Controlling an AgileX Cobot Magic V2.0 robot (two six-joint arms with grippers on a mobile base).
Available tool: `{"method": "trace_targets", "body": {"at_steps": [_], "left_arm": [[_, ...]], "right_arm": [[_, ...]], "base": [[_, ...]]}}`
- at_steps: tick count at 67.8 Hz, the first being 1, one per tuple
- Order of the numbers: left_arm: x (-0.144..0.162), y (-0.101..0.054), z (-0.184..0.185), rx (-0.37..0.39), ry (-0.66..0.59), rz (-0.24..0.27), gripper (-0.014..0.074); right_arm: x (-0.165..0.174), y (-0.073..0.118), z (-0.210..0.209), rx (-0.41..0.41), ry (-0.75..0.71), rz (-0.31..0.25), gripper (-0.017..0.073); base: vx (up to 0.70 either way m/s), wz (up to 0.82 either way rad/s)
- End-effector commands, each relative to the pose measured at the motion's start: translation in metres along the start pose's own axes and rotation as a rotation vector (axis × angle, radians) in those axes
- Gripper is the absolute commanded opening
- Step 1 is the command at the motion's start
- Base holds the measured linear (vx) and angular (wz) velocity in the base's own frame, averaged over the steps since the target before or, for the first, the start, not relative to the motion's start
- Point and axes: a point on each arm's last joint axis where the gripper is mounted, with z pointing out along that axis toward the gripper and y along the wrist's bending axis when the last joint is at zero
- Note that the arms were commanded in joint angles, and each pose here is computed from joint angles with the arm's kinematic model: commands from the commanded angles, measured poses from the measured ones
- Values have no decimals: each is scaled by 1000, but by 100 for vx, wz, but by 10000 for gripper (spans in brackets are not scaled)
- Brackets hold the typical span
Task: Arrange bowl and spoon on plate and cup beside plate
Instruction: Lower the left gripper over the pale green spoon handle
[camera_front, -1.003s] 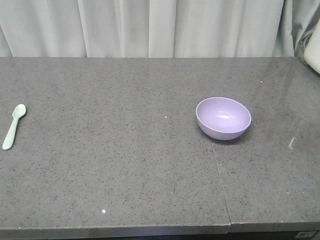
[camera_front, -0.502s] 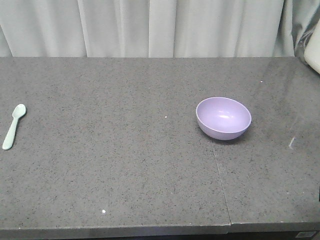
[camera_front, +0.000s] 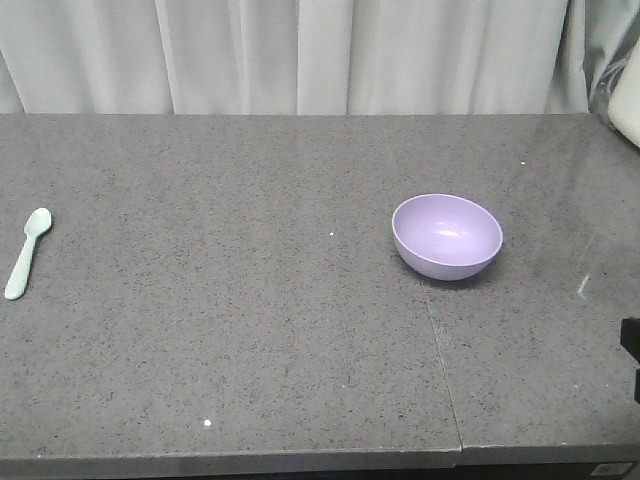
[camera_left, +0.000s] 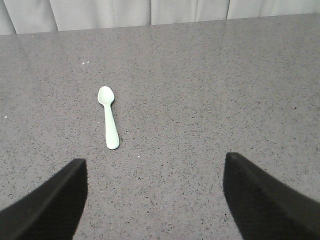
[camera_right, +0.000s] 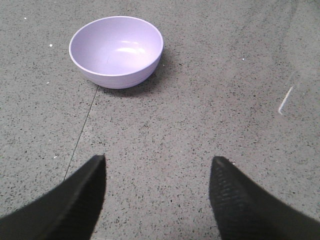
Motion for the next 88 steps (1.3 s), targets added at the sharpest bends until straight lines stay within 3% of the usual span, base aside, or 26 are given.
{"method": "trace_targets", "body": {"at_steps": [1,23,29,32,40,47,64,88], "left_arm": [[-17,0,5,1,-53,-9,598],[-32,12,105,-135,405,85,582],[-39,17,138,-152,474,72,582],[-42,22,155,-159,518,42,582],[-56,37,192,-151,570,-26,582],[-62,44,224,-120,619,-45,582],[-66,53,287,-123,679,-37,582],[-68,61,327,-144,697,-17,582]], "right_arm": [[-15,-2,-5,17,-93,-9,489],[-15,-1,-5,15,-93,-6,488],[-15,-1,-5,15,-93,-6,488],[-15,-1,-5,15,-93,-6,488],[-15,-1,-5,15,-93,-6,488],[-15,-1,-5,13,-92,-3,488],[-15,-1,-5,12,-94,-1,488],[-15,-1,-5,12,-94,-1,488]], "base": [[0,0],[0,0],[0,0],[0,0],[0,0],[0,0],[0,0],[0,0]]}}
